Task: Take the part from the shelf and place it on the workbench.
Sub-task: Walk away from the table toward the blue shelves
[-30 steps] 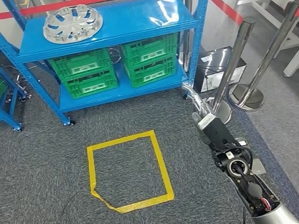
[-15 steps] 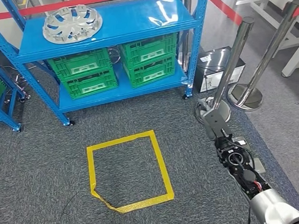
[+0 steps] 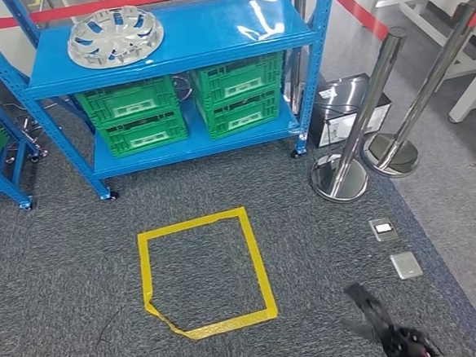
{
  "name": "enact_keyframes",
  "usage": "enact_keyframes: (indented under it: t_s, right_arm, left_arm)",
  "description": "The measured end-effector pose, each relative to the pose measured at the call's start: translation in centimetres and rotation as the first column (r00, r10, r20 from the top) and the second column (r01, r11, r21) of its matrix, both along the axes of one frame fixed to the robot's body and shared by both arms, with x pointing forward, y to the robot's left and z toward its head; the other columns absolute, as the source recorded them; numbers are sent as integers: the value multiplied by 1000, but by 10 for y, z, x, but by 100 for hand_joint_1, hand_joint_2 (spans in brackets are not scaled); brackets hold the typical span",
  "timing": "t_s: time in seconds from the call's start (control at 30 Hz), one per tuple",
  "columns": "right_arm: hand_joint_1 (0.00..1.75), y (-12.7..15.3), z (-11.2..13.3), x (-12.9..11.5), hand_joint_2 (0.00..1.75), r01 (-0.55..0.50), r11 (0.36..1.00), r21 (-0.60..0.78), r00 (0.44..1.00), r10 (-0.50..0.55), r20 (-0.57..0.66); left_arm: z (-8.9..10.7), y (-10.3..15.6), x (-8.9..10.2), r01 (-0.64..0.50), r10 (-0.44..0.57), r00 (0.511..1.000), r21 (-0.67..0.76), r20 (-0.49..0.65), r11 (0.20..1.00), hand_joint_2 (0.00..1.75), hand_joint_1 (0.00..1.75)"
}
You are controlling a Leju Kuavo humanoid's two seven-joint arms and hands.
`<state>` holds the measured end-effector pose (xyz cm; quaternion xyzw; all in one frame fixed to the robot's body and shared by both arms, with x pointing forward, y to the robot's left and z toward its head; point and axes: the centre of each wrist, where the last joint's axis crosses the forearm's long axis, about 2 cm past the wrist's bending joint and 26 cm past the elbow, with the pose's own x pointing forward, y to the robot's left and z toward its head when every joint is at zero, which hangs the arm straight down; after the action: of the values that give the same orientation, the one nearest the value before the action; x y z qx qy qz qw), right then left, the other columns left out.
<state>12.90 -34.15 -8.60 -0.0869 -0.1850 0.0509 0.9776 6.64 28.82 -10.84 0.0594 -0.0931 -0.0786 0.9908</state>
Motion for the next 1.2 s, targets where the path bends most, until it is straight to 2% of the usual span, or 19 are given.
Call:
enact_keyframes:
  t_s: [0.13, 0.33, 0.4, 0.47, 0.53, 0.6, 0.67, 0.73, 0.93, 1.2]
  right_arm:
    - [0, 2, -10, -26, 175, 24, 1000, -5, 994, -24, -104]
    - [0, 0, -15, -42, 175, 30, 999, -23, 989, -33, -142]
    - [0, 0, -16, -46, 87, 30, 999, -26, 988, -34, -153]
    - [0, -1, -17, -48, 87, 31, 999, -28, 986, -35, -163]
    - [0, -1, -17, -51, 175, 30, 999, -31, 984, -35, -173]
    - [0, -1, -18, -53, 175, 24, 999, -31, 983, -30, -180]
    - [0, 0, -18, -55, 87, 15, 1000, -24, 982, -19, -187]
    - [0, 2, -19, -58, 0, 9, 1000, -13, 981, -11, -192]
    - [0, 9, -21, -70, 0, 1, 1000, 15, 980, 2, -199]
    - [0, 19, -24, -88, 0, -7, 999, 51, 978, 18, -209]
  left_arm:
    - [0, 0, 2, 10, -10, 1000, 0, 3, 1000, 175, 0]
    - [0, 0, 2, 11, -11, 1000, -1, 3, 1000, 175, 0]
    - [0, 0, 2, 11, -11, 1000, -1, 3, 1000, 175, 0]
    - [0, 0, 2, 12, -12, 1000, -2, 3, 1000, 175, 0]
    - [0, 0, 2, 14, -14, 1000, -4, 0, 1000, 175, 0]
    - [0, 0, 1, 21, -21, 1000, -5, -6, 1000, 87, 0]
    - [0, -1, -1, 36, -36, 999, -4, -11, 999, 0, 0]
    - [-1, -2, -4, 58, -58, 998, -7, -15, 998, 0, 0]
    - [-2, -9, -17, 120, -121, 992, -36, -26, 992, 0, 0]
    - [-4, -15, -32, 141, -143, 989, -83, -22, 987, 0, 0]
